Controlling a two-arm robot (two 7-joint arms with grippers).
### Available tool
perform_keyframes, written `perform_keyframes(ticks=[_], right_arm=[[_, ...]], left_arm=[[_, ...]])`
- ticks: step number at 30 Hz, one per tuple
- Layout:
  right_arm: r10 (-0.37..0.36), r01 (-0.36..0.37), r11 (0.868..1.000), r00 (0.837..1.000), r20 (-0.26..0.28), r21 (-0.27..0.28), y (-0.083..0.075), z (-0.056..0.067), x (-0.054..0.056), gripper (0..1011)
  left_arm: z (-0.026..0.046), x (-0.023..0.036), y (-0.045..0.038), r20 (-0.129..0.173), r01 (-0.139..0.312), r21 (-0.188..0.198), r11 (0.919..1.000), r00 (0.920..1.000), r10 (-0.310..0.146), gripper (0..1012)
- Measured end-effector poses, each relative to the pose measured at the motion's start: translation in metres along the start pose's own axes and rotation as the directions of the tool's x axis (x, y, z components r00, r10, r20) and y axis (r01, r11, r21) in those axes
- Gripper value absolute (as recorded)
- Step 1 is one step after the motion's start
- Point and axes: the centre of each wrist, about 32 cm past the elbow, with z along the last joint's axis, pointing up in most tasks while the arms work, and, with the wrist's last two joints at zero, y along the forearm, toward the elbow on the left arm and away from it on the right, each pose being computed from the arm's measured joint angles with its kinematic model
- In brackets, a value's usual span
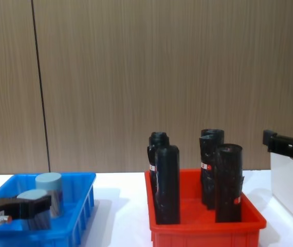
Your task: Pick the cotton swabs from the blue box and place them into the white box.
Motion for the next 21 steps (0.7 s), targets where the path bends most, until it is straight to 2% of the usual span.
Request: perform_keyframes(ticks=[4,10,13,14,17,18,20,21], right_arm=[[0.000,0.000,1.000,1.000,0.000,0.000,0.000,0.000,0.000,1002],[0.000,0.000,1.000,1.000,0.000,0.000,0.000,0.000,0.000,1002],[0.000,0.000,1.000,1.000,0.000,0.000,0.000,0.000,0.000,1002],[0.000,0.000,1.000,1.000,0.000,0.000,0.000,0.000,0.000,1002],[0.000,0.000,1.000,1.000,0.000,0.000,0.000,0.000,0.000,1002],[0.000,0.000,1.000,1.000,0.000,0.000,0.000,0.000,0.000,1002],[0.000,0.000,1.000,1.000,0.000,0.000,0.000,0.000,0.000,1002],[0.000,0.000,1.000,1.000,0.000,0.000,0.000,0.000,0.000,1002]], left_arm=[[0.0049,-0.0020,0.0017,0.013,0.008,-0.020,0.9998,0.9999,-0.008,665],[0.0209,-0.0076,0.0073,0.050,0.030,-0.062,0.9976,0.9984,-0.027,665],[0.0319,-0.0114,0.0109,0.072,0.046,-0.082,0.9955,0.9966,-0.040,665],[0.0377,-0.0134,0.0127,0.085,0.058,-0.090,0.9943,0.9951,-0.050,665],[0.0473,-0.0169,0.0154,0.104,0.078,-0.104,0.9915,0.9923,-0.068,665],[0.0534,-0.0192,0.0171,0.117,0.093,-0.110,0.9896,0.9899,-0.080,665],[0.0593,-0.0215,0.0187,0.131,0.110,-0.113,0.9875,0.9869,-0.095,665],[0.0648,-0.0236,0.0203,0.143,0.126,-0.117,0.9850,0.9838,-0.109,665]])
